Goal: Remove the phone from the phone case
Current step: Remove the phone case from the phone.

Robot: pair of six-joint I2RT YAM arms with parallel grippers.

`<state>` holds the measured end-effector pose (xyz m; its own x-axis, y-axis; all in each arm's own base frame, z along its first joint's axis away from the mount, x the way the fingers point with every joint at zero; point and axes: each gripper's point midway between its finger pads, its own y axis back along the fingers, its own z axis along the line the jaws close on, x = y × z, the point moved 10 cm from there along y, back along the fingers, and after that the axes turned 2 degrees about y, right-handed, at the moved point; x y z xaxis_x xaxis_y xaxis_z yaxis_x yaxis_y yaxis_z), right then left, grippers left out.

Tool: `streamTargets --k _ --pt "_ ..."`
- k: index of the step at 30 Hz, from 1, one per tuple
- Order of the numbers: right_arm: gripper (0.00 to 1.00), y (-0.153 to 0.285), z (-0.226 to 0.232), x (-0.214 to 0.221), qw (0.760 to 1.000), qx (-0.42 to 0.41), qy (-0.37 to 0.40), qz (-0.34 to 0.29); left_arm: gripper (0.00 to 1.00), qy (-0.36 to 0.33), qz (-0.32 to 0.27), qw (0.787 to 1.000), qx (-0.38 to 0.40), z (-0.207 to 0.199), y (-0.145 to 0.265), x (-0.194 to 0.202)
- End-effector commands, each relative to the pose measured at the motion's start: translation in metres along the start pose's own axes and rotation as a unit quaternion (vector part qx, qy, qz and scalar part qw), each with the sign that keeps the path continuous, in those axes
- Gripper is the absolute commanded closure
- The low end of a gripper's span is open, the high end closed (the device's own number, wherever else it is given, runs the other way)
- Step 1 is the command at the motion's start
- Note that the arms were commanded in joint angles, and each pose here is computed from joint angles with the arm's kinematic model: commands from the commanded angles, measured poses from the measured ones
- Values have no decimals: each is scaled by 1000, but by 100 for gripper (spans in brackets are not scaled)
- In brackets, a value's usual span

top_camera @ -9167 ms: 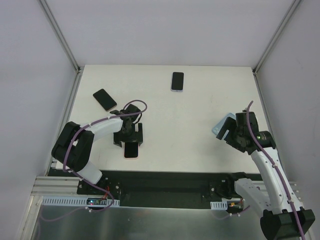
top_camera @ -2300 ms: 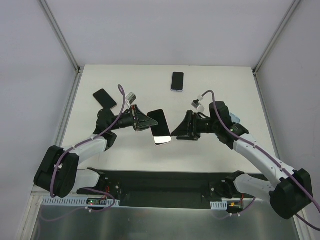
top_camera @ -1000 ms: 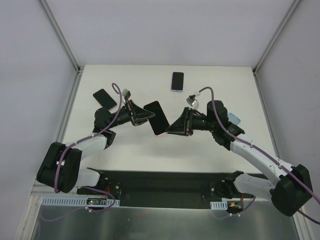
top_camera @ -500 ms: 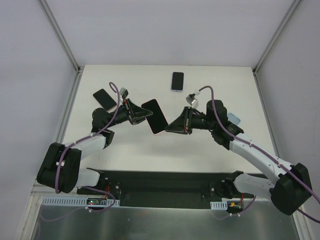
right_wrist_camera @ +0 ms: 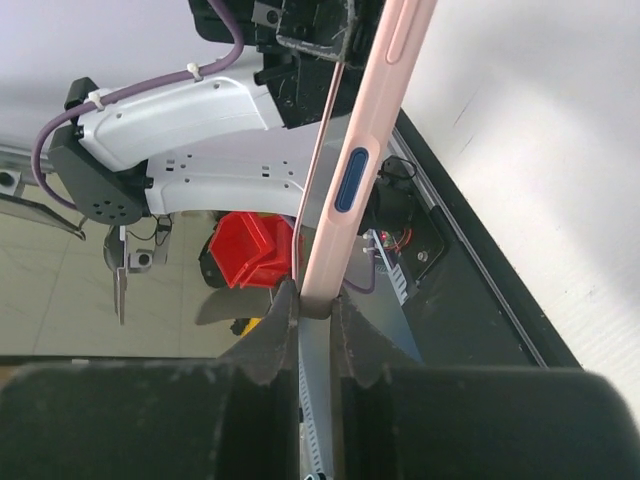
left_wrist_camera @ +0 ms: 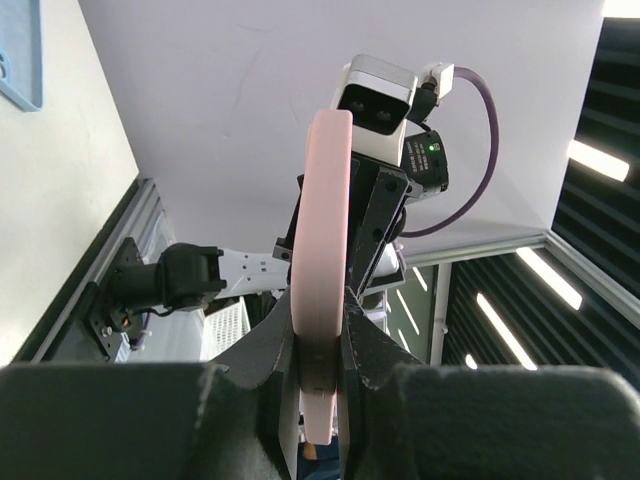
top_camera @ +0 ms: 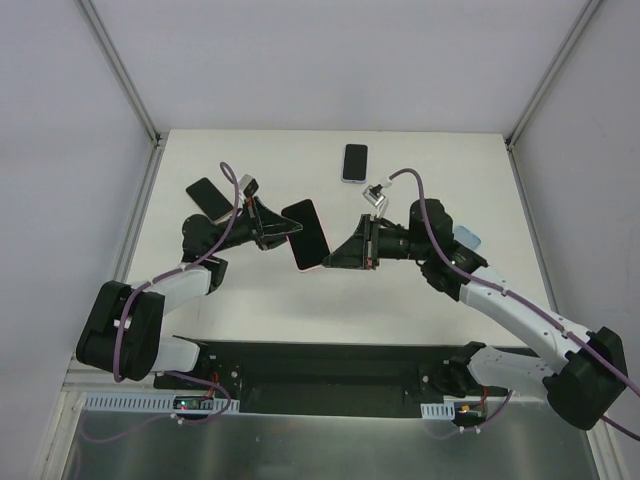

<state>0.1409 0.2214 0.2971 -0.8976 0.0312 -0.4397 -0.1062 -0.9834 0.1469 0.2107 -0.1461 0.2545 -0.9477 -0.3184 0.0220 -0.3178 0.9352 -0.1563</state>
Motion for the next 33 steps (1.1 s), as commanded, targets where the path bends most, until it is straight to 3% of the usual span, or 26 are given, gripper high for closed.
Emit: streamTargets --k 1,21,33 --pt "99 7 74 -13 962 -179 204 4 100 1 -11 1000 1 -2 -4 -6" --pt "99 -8 61 -15 934 -221 274 67 100 16 13 998 56 -50 3 14" --pt "99 -23 51 -23 942 -204 258 63 100 -1 17 998 61 -65 9 26"
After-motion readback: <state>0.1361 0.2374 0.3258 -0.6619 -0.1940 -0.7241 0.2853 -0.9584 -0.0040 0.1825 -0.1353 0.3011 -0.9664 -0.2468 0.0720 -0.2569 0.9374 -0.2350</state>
